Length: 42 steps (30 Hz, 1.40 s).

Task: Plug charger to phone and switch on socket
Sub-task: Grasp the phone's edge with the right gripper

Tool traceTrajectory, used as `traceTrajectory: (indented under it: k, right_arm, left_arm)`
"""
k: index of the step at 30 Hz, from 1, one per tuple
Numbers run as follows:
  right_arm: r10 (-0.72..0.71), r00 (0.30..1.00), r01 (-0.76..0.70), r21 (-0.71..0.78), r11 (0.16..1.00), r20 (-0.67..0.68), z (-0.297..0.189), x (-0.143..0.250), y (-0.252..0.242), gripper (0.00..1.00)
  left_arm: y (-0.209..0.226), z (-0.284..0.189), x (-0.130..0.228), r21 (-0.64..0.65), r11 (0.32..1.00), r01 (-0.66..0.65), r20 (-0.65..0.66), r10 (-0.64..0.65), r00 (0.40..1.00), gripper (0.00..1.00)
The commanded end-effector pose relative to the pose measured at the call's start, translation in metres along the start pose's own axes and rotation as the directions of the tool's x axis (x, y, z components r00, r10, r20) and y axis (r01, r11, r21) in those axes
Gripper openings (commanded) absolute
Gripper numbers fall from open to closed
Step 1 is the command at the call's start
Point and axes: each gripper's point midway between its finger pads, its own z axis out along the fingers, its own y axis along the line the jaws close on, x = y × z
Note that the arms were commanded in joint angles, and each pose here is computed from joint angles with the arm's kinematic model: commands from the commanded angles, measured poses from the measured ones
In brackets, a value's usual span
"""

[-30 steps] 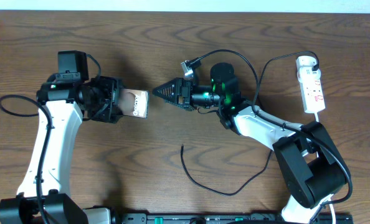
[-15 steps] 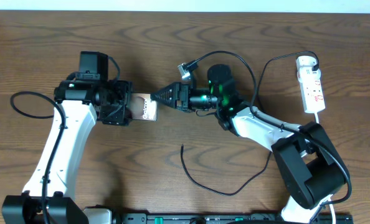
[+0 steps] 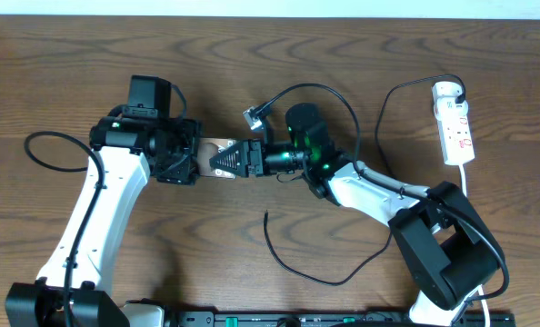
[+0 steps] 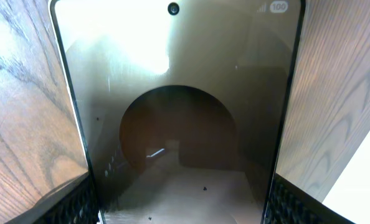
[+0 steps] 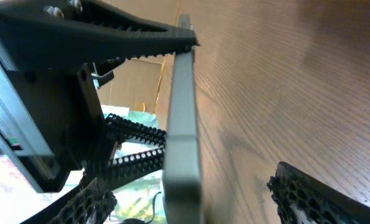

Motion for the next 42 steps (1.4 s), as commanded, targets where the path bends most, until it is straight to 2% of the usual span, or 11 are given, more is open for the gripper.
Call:
traceTrajectory:
  k: [1, 5, 9, 15, 19, 32, 38, 42]
  right_arm:
    - [-0.037, 0.999, 0.036, -0.002, 0.999, -0.012, 0.007, 0.004, 0.002, 0.8]
    - [-0.038, 0.999, 0.038, 0.003, 0.999, -0.009, 0.009, 0.005, 0.002, 0.59]
    - [-0.038, 0.999, 0.038, 0.005, 0.999, -0.006, 0.009, 0.004, 0.002, 0.47]
    - [-0.059, 0.998, 0.059, 0.011, 0.998, 0.0, 0.009, 0.003, 0.001, 0.39]
    - [-0.049, 0.999, 0.048, 0.059, 0.997, 0.018, 0.008, 0.001, -0.01, 0.43]
    - [-0.034, 0.999, 0.03, 0.097, 0.995, 0.04, 0.008, -0.001, -0.017, 0.41]
    - [-0.044, 0.998, 0.038, 0.098, 0.994, 0.053, 0.008, -0.004, -0.017, 0.33]
    - [-0.046, 0.997, 0.041, 0.096, 0.995, 0.054, 0.008, -0.005, -0.016, 0.24]
  left_arm:
    - [0.001, 0.003, 0.005, -0.009, 1.0, -0.007, 0.0, 0.007, 1.0, 0.07]
    - [0.002, 0.004, 0.011, -0.013, 1.0, -0.023, -0.007, 0.023, 1.0, 0.07]
    - [0.002, 0.004, 0.014, -0.014, 0.999, -0.029, -0.011, 0.029, 1.0, 0.07]
    - [0.003, 0.004, 0.018, -0.016, 1.0, -0.021, -0.034, 0.021, 0.999, 0.07]
    - [0.003, 0.004, 0.022, -0.016, 1.0, -0.009, -0.06, 0.008, 0.998, 0.07]
    - [0.003, 0.004, 0.027, -0.018, 1.0, -0.003, -0.086, 0.002, 0.996, 0.07]
    - [0.003, 0.006, 0.024, -0.022, 1.0, -0.003, -0.073, 0.001, 0.997, 0.07]
    - [0.004, 0.007, 0.024, -0.028, 1.0, -0.001, -0.071, -0.001, 0.997, 0.07]
